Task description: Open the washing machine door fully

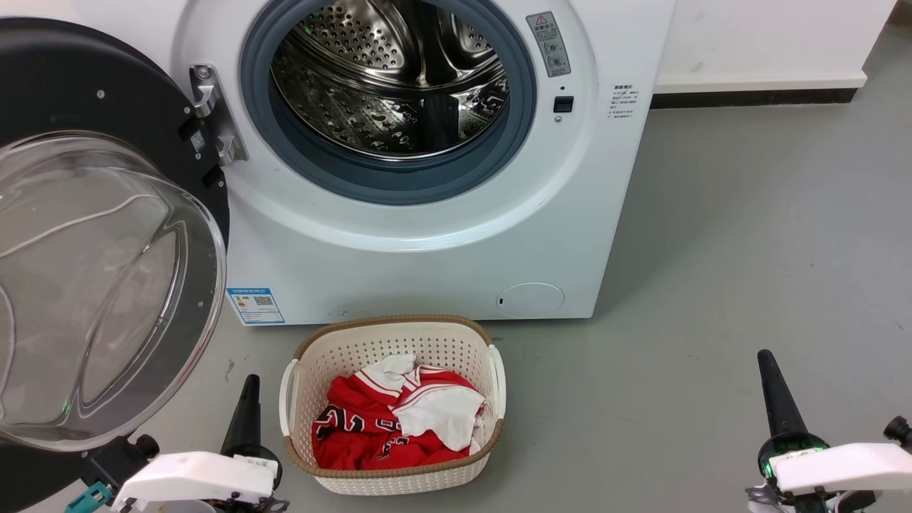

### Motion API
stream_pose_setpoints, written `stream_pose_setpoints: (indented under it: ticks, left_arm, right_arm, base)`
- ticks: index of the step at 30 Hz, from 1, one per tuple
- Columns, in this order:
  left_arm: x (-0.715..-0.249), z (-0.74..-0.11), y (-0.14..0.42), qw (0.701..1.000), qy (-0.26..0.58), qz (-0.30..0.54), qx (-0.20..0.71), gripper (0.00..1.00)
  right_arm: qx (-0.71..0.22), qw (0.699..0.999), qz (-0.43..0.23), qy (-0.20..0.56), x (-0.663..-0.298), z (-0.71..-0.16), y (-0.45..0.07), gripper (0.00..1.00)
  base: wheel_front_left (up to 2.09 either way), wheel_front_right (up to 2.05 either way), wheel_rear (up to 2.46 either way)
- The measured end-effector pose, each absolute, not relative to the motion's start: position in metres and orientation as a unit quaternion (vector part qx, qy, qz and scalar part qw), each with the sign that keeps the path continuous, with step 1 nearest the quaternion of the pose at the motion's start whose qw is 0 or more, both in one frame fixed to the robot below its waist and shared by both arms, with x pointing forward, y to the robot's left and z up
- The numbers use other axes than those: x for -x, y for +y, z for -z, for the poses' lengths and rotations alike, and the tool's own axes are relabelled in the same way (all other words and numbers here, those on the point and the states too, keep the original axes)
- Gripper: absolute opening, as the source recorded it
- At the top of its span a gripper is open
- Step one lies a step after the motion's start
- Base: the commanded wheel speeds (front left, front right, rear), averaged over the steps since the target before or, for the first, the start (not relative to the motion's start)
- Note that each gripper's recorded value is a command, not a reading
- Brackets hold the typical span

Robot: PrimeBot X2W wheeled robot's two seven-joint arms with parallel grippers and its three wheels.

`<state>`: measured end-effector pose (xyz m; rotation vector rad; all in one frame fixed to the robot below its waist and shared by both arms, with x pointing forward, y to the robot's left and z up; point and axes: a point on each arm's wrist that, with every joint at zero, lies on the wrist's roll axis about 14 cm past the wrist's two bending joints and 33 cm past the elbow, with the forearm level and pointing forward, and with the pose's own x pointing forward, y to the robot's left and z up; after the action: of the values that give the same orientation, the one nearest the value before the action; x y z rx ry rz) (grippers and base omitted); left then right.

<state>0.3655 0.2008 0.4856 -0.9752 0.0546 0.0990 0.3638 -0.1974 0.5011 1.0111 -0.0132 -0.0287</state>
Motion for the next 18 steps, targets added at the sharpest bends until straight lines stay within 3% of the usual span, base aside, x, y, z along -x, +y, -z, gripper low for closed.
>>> stream_pose_setpoints:
  ticks: [18]
  left_arm:
    - [-0.3730, -0.4896, 0.1997, 0.831, 0.024, -0.037, 0.554, 0.00]
  right_arm:
    - [-0.563, 0.827, 0.014, 0.000, -0.3716, -0.5002, -0.1985, 0.00]
  base:
    - [0.00, 0.00, 0.00]
